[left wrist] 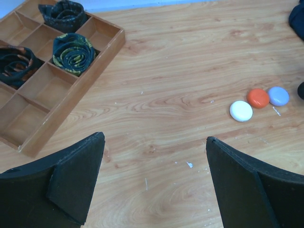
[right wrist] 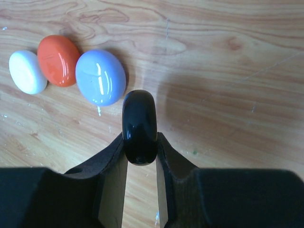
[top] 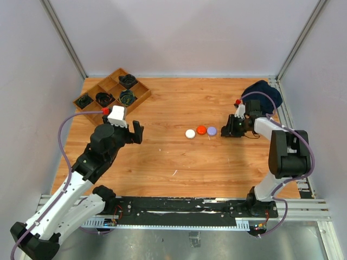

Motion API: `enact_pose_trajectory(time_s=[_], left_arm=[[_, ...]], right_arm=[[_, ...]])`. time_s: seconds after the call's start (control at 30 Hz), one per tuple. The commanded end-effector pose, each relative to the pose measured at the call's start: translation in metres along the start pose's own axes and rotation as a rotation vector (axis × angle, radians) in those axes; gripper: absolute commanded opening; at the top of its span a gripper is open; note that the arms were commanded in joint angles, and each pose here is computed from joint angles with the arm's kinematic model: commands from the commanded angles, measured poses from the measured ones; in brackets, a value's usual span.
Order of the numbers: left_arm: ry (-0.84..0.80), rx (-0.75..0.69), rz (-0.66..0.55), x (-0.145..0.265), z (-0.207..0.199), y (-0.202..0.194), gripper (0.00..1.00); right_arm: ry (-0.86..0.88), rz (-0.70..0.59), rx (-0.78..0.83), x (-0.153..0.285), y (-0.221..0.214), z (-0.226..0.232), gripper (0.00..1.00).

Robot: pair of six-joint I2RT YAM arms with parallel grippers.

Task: Insert the wireless bluetooth earbuds into the charging case
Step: Place the charging case at the center of the board.

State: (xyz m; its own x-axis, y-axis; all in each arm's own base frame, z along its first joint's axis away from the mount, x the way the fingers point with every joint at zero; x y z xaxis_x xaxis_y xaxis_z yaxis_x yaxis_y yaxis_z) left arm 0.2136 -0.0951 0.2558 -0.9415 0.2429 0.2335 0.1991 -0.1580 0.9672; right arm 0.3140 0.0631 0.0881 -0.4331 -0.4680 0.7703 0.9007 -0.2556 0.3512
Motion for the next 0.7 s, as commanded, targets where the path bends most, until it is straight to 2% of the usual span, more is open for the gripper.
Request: enact_pose_trajectory(time_s=[0.0,0.43,0.53,0.67], left_arm=[[0.036,-0.003,-0.039,0.003,0.007,0.005,0.93],[0.046,0.006,-0.037,0.004,0.009,0.003,0.93],[0.045,0.009,-0.037,0.004,0.01,0.003,0.93],[0.05,0.011,-0.037,0.004,0.011,0.002,0.93]], right_arm=[[0.009,0.055,-0.016,-0.008,0.008,-0.002,0.12],[0.134,0.19,-0.059,-0.034,-0.003,0.009,0.17],[0.109,0.19,-0.063,-0.034,-0.003,0.006,0.21],[0.053,0.17,-0.058,-0.029,-0.003,0.002,0.34]])
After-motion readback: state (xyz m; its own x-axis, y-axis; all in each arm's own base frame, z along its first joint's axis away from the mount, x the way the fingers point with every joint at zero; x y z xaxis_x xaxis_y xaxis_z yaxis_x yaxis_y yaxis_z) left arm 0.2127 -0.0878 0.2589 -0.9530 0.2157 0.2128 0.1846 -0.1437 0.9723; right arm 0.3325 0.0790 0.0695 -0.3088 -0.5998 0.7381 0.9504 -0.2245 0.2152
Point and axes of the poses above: each gripper's point midway between its finger pads, its own x axis back along the fingers, its own z axis along the line the jaws close on, y = z × x, the point moved 6 cm from there along x, back along the fingers, and after that the axes turned 10 degrees about -x, right-handed, at the moved point
